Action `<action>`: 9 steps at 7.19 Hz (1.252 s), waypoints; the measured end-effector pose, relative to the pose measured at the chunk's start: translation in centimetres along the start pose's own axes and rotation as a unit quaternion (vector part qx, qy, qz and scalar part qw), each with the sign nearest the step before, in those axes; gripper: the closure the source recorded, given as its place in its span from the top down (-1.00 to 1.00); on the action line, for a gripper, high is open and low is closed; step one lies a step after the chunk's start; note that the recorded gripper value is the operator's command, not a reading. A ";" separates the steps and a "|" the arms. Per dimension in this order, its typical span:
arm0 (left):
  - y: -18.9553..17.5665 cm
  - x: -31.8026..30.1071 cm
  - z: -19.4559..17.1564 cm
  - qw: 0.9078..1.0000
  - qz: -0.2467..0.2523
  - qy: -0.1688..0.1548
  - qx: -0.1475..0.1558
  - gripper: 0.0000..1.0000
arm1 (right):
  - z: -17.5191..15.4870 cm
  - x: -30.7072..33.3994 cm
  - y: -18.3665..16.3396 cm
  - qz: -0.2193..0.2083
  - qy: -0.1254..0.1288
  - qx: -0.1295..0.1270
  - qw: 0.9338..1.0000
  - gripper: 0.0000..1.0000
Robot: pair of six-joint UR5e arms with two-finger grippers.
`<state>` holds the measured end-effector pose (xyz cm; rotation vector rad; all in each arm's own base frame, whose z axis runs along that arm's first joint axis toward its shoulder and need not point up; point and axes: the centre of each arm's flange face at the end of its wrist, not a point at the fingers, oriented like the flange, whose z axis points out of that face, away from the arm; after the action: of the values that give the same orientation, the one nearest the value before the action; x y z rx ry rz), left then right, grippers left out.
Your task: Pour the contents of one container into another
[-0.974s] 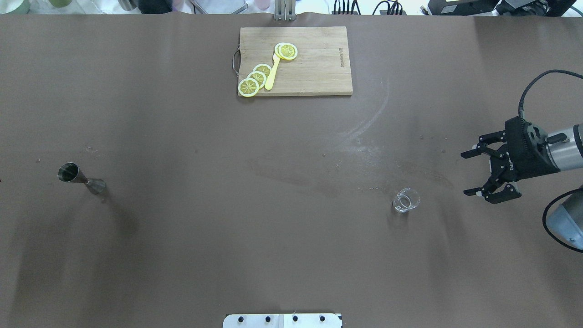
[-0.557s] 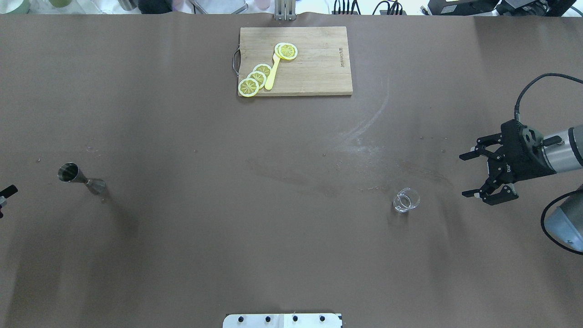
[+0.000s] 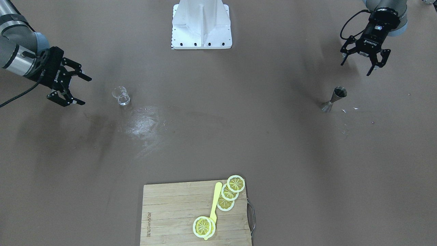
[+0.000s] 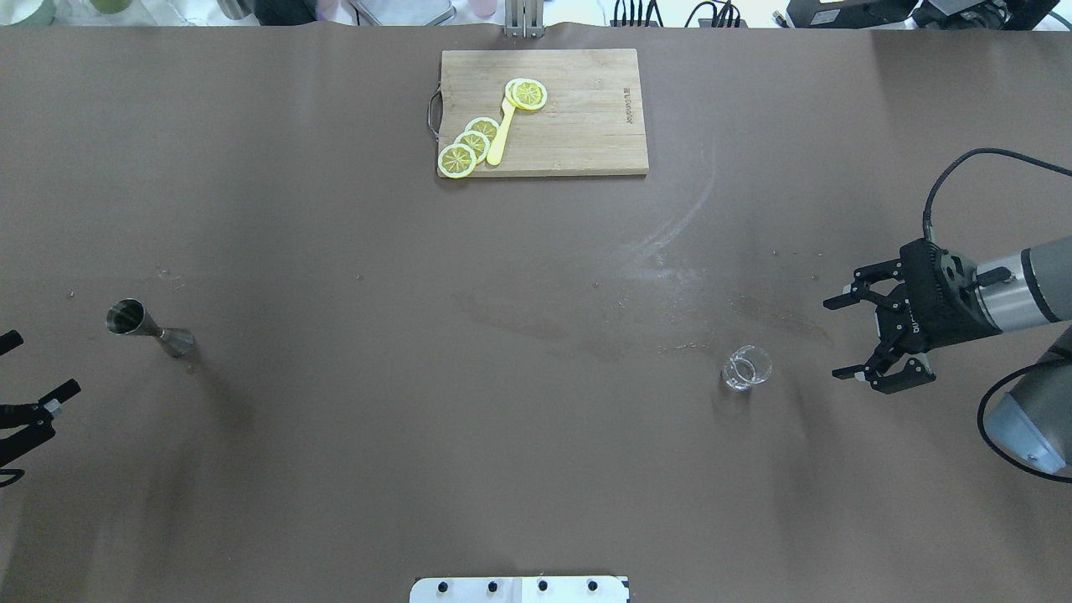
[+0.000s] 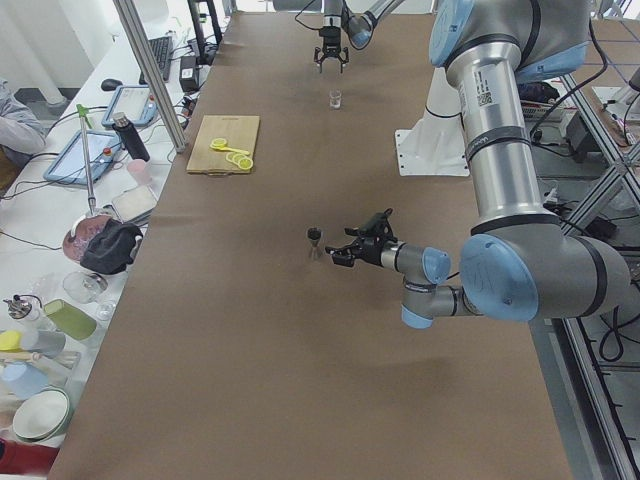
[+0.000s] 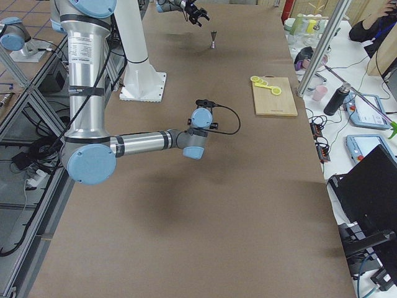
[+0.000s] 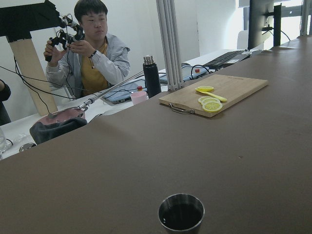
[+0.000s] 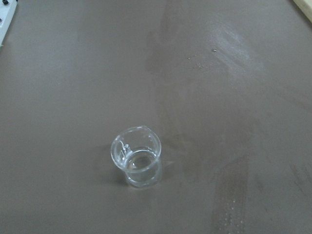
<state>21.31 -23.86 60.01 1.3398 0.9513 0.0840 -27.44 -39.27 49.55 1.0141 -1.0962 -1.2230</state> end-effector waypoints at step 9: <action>2.6 3.9 1.1 0.990 -0.067 -0.112 0.056 0.96 | 7.3 -1.4 -1.1 -0.074 0.017 0.012 0.997 0.92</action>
<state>25.66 -21.86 60.07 1.3515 0.8608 -0.2218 -34.84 -37.98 49.78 1.1482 -1.0248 -1.3086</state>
